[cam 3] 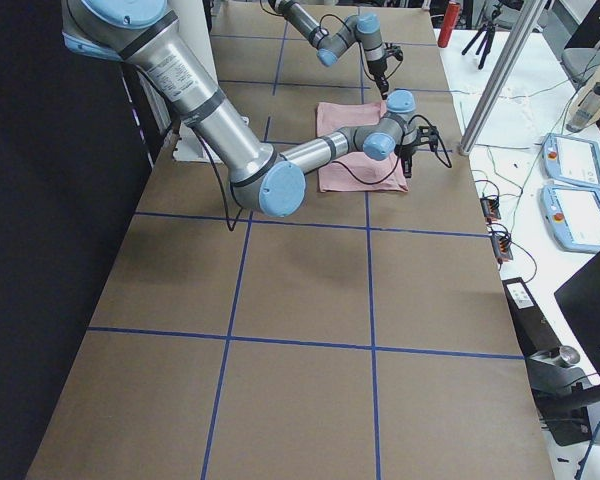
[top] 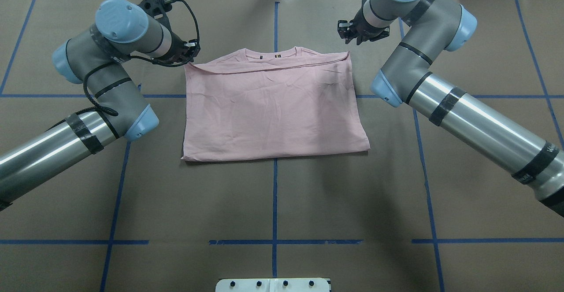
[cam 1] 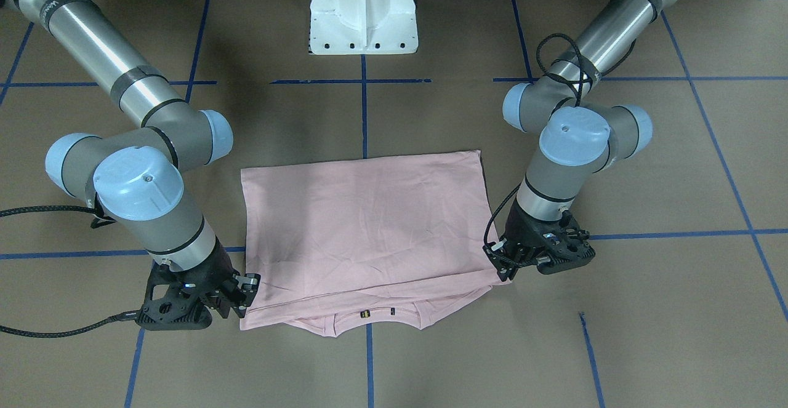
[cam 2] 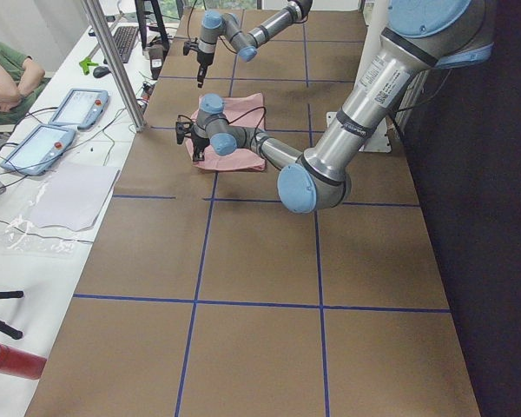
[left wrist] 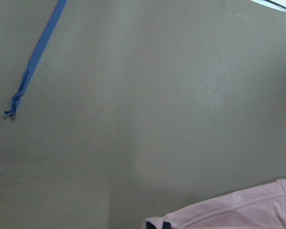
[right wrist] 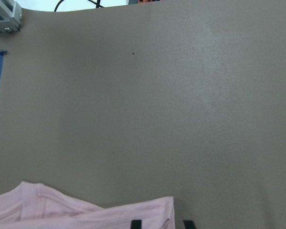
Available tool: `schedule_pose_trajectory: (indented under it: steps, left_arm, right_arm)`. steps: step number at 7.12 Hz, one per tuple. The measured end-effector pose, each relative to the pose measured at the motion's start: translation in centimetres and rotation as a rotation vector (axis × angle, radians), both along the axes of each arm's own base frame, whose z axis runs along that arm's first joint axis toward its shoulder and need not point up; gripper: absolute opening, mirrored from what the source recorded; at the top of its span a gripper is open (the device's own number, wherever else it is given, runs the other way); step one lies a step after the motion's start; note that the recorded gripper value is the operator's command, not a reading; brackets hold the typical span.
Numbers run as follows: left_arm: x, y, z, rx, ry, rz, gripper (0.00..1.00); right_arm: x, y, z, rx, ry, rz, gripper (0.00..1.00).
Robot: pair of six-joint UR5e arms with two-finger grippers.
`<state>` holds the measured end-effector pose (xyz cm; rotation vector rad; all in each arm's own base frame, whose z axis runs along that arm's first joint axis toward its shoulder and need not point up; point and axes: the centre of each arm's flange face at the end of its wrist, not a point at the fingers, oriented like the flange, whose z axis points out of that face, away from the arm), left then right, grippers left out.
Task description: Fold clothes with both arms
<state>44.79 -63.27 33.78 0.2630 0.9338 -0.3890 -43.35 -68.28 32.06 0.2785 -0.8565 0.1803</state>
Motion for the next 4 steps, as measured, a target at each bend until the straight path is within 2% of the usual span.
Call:
schedule_pose_trajectory:
  steps: [2, 3, 4]
  left_arm:
    - [-0.2, -0.1, 0.1, -0.002, -0.005, -0.002, 1.00]
    - [-0.5, -0.1, -0.1, 0.000, -0.003, -0.004, 1.00]
    - [-0.9, 0.2, -0.9, 0.008, 0.009, -0.006, 1.00]
  right_arm:
    - [0.0, 0.3, 0.1, -0.020, -0.013, -0.006, 1.00]
    - [0.0, 1.5, 0.2, -0.053, -0.046, -0.025, 1.00]
    - [0.0, 4.2, 0.9, -0.099, -0.086, -0.042, 1.00]
